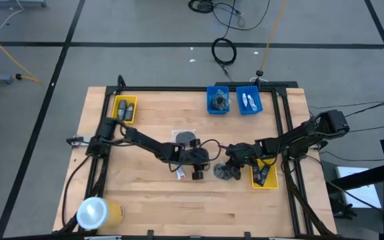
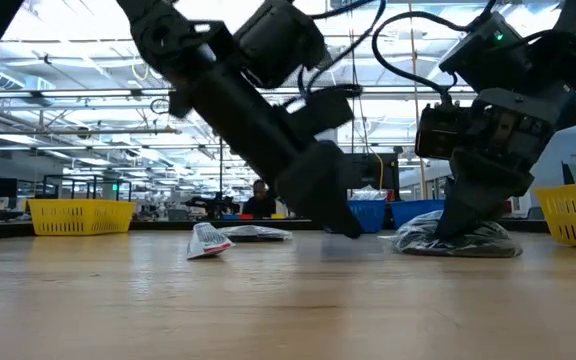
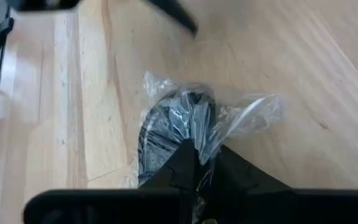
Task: Pick & Place Travel size toiletries
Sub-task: Put the black hairbrush into the left blue bin
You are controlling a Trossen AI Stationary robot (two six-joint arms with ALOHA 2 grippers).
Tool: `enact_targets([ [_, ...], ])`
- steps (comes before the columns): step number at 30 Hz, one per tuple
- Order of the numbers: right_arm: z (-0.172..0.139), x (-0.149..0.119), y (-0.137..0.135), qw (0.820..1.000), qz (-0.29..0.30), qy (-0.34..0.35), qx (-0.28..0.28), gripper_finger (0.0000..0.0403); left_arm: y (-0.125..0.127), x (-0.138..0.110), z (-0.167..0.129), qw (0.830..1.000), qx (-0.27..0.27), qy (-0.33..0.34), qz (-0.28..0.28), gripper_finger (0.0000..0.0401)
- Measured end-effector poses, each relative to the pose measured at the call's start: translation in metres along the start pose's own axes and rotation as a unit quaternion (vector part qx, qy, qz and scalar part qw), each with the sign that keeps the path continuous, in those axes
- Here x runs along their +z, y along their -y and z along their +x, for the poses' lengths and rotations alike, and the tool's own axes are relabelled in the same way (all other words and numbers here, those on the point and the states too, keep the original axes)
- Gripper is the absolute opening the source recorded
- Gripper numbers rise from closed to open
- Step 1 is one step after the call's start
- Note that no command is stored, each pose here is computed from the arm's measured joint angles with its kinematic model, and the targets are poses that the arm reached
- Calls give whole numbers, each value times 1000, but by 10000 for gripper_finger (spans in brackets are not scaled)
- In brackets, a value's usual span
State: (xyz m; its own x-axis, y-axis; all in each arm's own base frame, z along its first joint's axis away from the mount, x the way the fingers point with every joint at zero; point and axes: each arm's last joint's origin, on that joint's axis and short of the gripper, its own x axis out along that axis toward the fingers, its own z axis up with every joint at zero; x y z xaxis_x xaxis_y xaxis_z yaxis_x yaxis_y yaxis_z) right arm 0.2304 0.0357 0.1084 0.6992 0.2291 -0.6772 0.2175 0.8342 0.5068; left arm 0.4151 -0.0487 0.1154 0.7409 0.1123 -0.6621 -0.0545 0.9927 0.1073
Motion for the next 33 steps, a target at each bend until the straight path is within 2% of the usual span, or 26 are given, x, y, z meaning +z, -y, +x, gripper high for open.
enact_targets([
  [4, 0, 3, -2, 1000, 5, 18, 11, 39, -7, 0, -20, 998, 47, -45, 9, 169],
  [7, 0, 6, -3, 999, -1, 36, 10, 44, -9, -13, -35, 994, 80, -73, 10, 170],
  [12, -3, 22, 1, 991, -30, 128, -26, 23, -14, -44, -61, 990, 123, -53, -41, 170],
  [15, -10, 42, 11, 973, -30, 218, -74, 24, -19, -63, -72, 986, 132, -11, -97, 170],
  [19, -24, 79, 32, 935, -10, 303, -186, 35, -20, -83, -85, 979, 150, 33, -134, 170],
  [23, -43, 117, 61, 908, 17, 310, -283, 31, -20, -91, -99, 973, 185, 50, -131, 170],
  [27, -66, 152, 84, 888, 40, 304, -342, 26, -20, -102, -107, 961, 227, 60, -148, 170],
  [30, -81, 165, 98, 873, 56, 313, -369, 33, -21, -118, -109, 944, 255, 68, -200, 170],
  [33, -91, 168, 110, 855, 87, 330, -391, 38, -26, -137, -113, 932, 285, 62, -215, 170],
])
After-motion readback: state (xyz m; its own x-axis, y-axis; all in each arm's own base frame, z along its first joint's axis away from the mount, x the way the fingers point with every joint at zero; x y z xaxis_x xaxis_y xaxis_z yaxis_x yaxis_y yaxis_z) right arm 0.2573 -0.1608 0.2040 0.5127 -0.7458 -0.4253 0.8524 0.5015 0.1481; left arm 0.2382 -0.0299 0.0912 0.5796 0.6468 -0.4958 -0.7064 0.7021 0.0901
